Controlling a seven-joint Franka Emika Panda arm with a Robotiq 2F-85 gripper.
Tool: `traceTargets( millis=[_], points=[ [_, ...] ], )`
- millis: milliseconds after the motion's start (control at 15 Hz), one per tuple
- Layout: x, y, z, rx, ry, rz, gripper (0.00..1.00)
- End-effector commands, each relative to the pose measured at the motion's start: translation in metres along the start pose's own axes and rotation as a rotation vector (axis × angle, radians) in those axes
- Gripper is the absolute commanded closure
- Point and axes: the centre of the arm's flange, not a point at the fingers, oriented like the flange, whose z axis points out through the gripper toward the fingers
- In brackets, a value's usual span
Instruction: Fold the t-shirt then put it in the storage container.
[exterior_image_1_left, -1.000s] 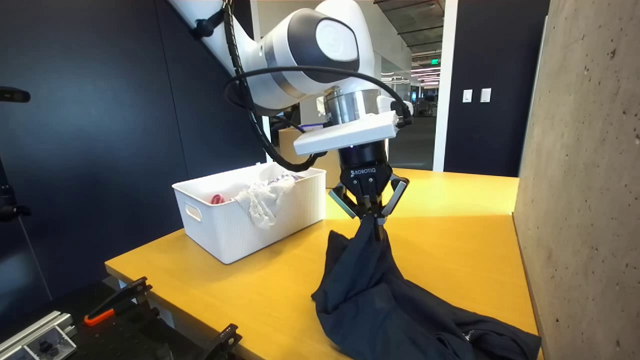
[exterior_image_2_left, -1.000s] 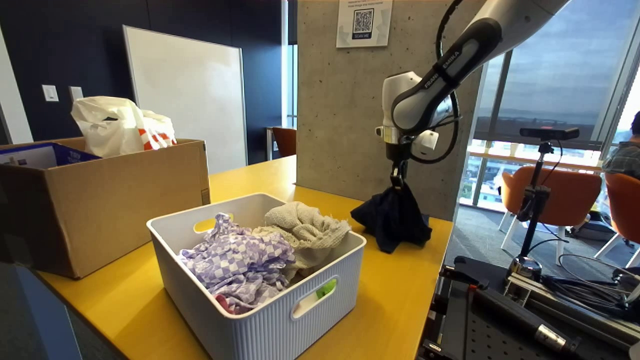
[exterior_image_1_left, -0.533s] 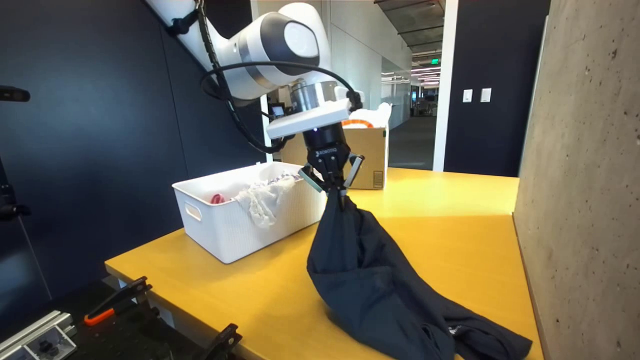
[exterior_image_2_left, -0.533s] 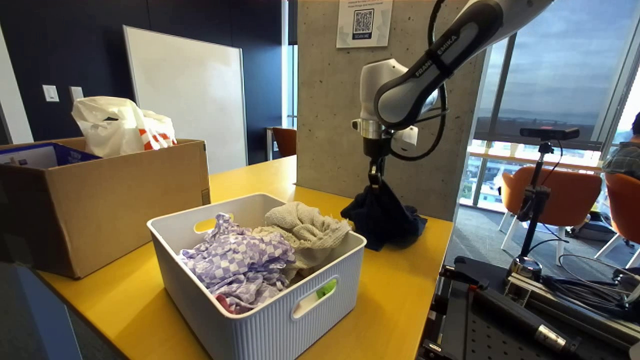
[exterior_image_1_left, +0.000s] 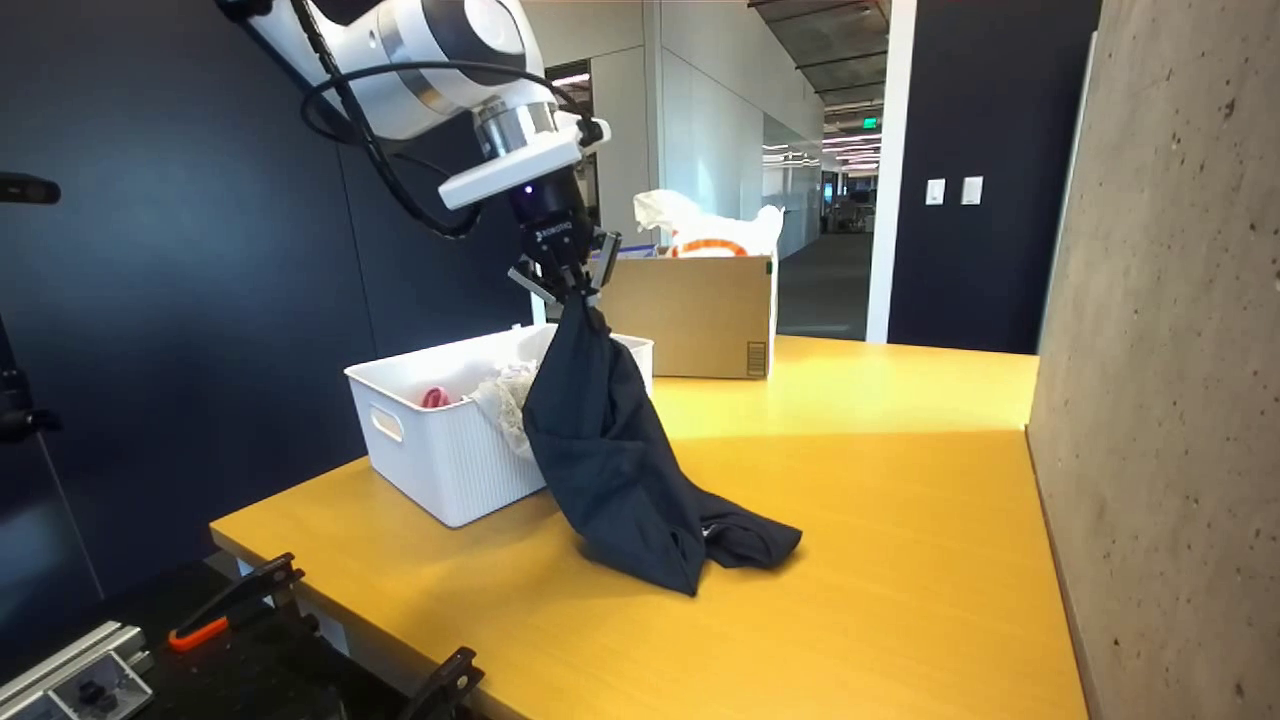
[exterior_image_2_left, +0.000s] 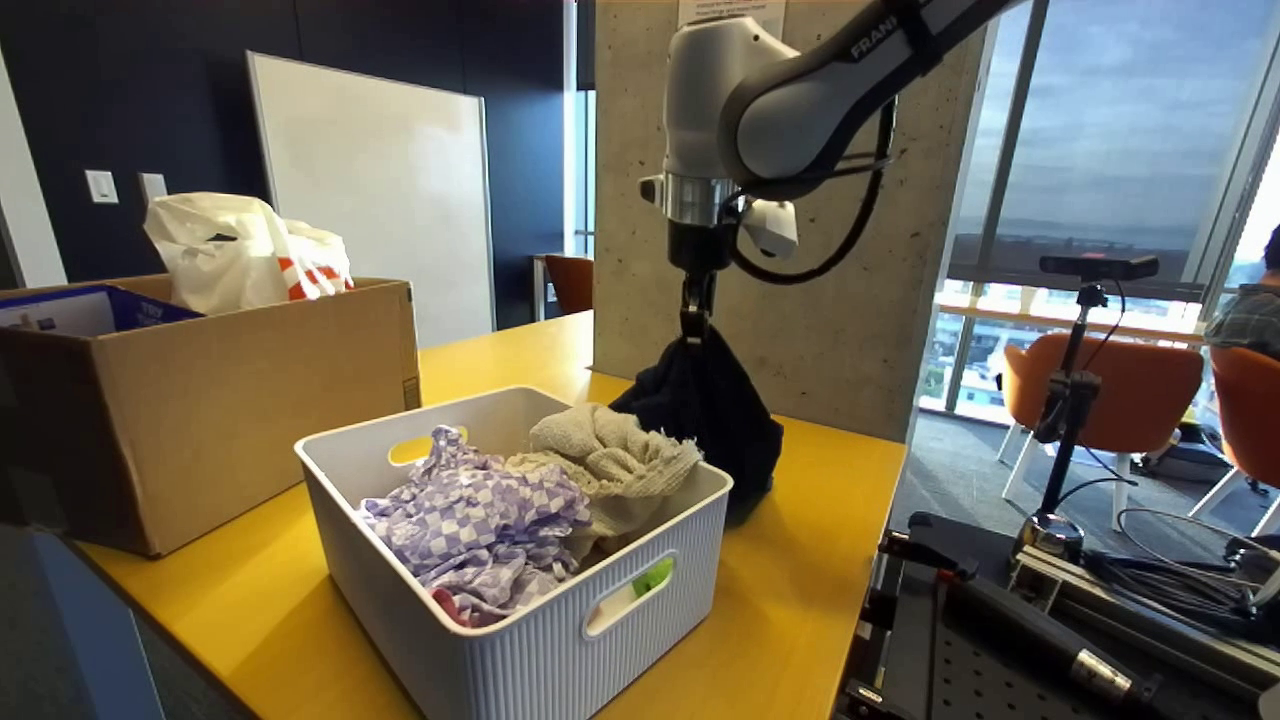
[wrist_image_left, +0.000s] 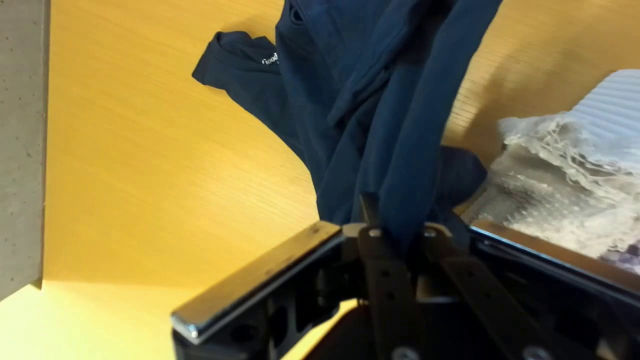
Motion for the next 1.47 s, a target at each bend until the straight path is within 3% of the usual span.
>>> traceTargets(
  millis=[0, 400, 667, 1400],
  points=[
    [-0.018, 0.012, -0.032, -0.017, 0.028, 0.010, 0.99],
    [-0.051, 0.108, 0.008, 0.025, 0.012, 0.111, 0.99],
    [-0.069, 0.149, 0.052, 0.076, -0.013, 0.138, 0.99],
    [-0.007, 0.126, 0.181, 0.209, -0.068, 0.016, 0.99]
  ],
)
